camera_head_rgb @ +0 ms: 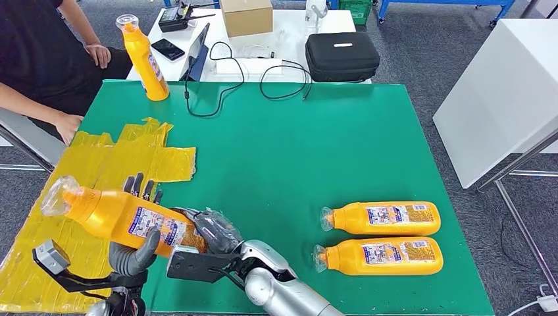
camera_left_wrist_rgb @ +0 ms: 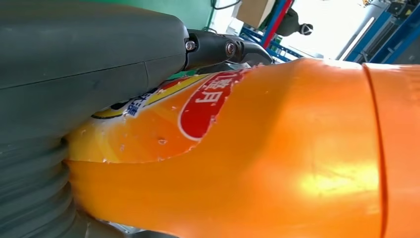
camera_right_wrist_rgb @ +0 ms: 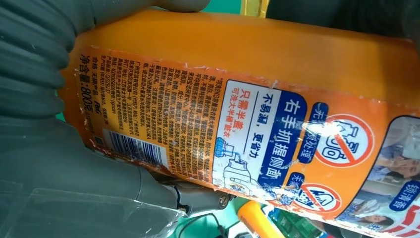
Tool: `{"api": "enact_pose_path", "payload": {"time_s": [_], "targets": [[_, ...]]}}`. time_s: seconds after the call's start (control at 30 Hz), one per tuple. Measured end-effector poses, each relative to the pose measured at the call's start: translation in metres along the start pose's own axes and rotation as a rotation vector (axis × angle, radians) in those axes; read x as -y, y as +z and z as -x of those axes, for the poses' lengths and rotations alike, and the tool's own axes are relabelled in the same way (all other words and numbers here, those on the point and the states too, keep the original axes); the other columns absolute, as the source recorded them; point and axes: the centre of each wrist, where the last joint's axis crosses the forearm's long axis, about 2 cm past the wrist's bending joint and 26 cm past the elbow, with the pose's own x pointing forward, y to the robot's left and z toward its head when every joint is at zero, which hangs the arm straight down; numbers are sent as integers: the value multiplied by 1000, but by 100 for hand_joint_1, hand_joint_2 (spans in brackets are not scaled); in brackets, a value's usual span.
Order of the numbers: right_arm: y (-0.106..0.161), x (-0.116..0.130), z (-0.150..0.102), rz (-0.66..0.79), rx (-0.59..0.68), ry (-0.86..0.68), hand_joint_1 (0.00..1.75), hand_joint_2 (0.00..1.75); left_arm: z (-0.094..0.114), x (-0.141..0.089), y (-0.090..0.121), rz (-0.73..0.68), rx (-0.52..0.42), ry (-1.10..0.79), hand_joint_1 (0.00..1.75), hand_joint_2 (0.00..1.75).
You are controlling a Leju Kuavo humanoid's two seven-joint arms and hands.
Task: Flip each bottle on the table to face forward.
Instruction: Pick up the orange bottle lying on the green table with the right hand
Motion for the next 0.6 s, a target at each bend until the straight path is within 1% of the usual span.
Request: {"api": "enact_pose_path", "payload": {"time_s": [0.13,0.23,0.37,0.47,0.6], "targets": [[0,-3,1,-19,-4,4,175,175,-1,-2,3,-6,-2,-2,0,175],[0,-11,0,-52,-8,-2,175,175,-2,-4,8,-20,-2,7,0,175],[0,-23,-2,-100,-23,-13,175,175,-4,-9,18,-47,-8,12,175,175],[0,-30,-2,-120,-31,-17,175,175,-5,-11,25,-65,-12,9,175,175],[0,-32,-1,-131,-37,-5,175,175,-6,-12,28,-76,-10,-1,175,175]]}}
